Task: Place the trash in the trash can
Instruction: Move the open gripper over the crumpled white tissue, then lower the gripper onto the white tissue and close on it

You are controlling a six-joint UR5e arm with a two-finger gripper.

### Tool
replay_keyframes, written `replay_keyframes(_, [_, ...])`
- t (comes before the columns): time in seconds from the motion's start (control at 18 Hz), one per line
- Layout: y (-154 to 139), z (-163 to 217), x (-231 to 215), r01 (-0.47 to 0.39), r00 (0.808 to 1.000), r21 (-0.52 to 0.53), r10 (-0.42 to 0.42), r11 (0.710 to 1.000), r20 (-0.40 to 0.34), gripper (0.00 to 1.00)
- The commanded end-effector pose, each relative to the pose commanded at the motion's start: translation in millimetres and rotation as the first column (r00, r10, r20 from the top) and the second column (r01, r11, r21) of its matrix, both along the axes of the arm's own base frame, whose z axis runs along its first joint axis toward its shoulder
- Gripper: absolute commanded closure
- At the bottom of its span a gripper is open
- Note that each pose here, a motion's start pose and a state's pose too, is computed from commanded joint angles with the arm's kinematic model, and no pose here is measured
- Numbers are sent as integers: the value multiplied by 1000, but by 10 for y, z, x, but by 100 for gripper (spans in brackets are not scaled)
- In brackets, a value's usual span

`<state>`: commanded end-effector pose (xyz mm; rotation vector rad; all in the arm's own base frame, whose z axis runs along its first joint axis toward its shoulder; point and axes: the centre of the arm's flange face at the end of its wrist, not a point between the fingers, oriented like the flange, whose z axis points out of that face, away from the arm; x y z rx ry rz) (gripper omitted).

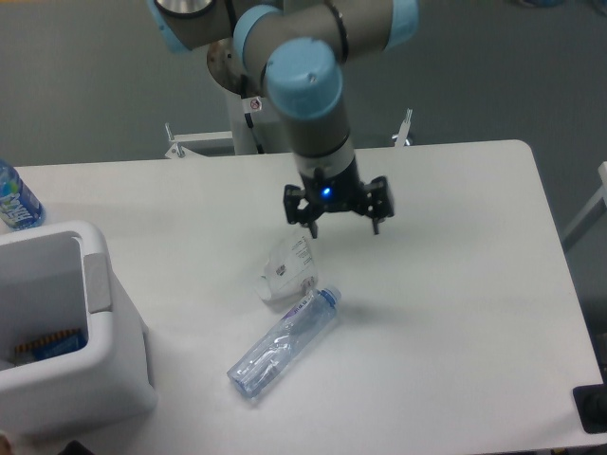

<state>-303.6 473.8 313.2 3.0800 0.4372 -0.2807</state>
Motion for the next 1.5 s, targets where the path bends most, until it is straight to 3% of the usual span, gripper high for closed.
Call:
replay_keyframes(0.28, [54,-616,268,49,996,-84,-42,995,79,0])
replay_keyframes(1.06, [162,-656,425,80,990,-47,-73,996,123,0])
replay_keyframes(1.17, [174,-678,407,78,990,-54,-71,995,121,17])
replay_keyframes(1.22, [182,-680,394,75,991,-56,-68,996,116,37])
replay_keyframes(1.28, [182,-657,380,75,992,-60,-68,995,105,69])
replay_keyframes(1.33, [189,-644,374,73,992,-58,-67,996,103,84])
replay_keyframes(1.5, [190,-604,362,70,993,-55,-64,996,99,100])
